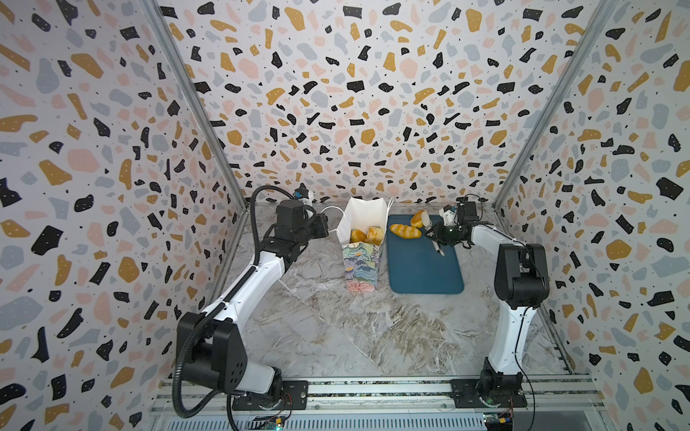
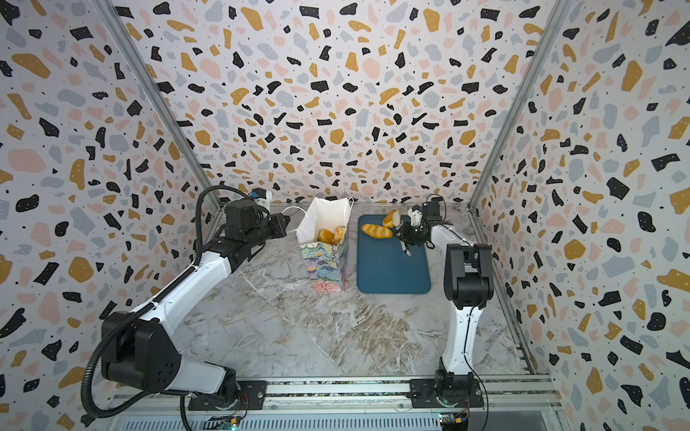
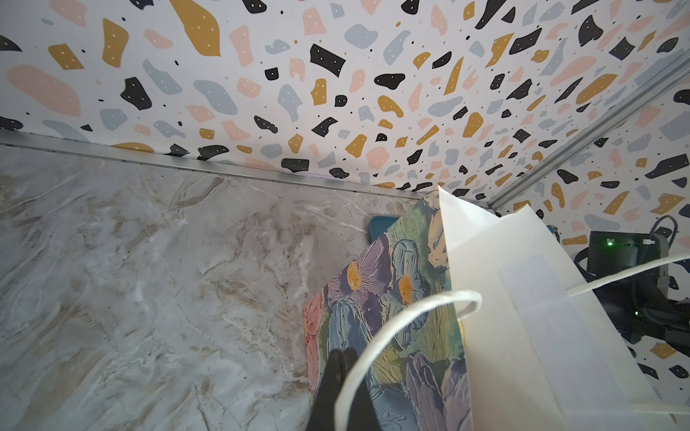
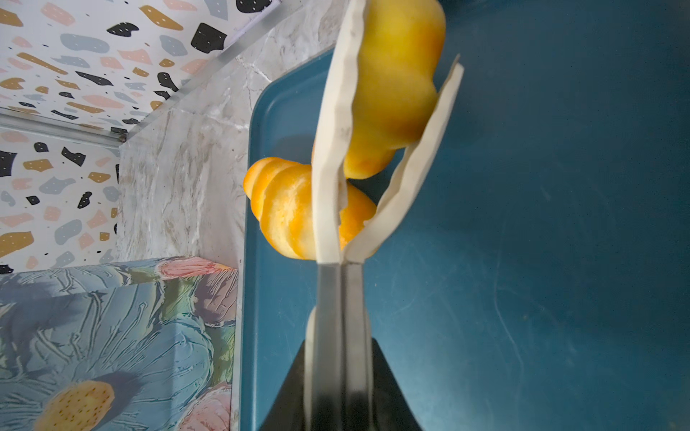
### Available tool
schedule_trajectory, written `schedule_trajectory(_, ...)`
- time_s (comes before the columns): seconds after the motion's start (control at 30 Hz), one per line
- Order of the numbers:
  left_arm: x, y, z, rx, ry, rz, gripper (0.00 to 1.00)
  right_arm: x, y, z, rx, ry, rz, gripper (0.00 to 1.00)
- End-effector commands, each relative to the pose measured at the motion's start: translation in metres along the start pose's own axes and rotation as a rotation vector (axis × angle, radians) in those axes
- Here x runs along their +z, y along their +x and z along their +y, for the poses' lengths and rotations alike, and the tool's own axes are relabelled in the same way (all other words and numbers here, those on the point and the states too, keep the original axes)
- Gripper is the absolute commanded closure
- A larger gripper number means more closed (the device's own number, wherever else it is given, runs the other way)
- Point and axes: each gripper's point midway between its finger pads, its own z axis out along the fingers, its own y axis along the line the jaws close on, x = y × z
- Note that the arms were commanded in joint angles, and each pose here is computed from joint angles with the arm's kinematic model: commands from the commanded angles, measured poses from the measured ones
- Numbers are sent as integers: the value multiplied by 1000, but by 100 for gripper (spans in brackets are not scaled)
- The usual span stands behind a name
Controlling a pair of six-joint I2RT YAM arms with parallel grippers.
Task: Place the fake bread into the paper bag
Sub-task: 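Lift the round bun with the tongs and carry it toward the bag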
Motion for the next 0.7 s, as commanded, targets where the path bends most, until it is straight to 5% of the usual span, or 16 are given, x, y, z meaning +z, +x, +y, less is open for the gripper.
schedule_trajectory(0.0, -1, -12, -6, 3, 24, -27, 100, -32, -23, 29, -56, -34, -94, 90)
schedule_trajectory(0.67, -2, -14, -7, 3, 28, -32, 100, -73, -10, 45, -80, -26, -171, 92)
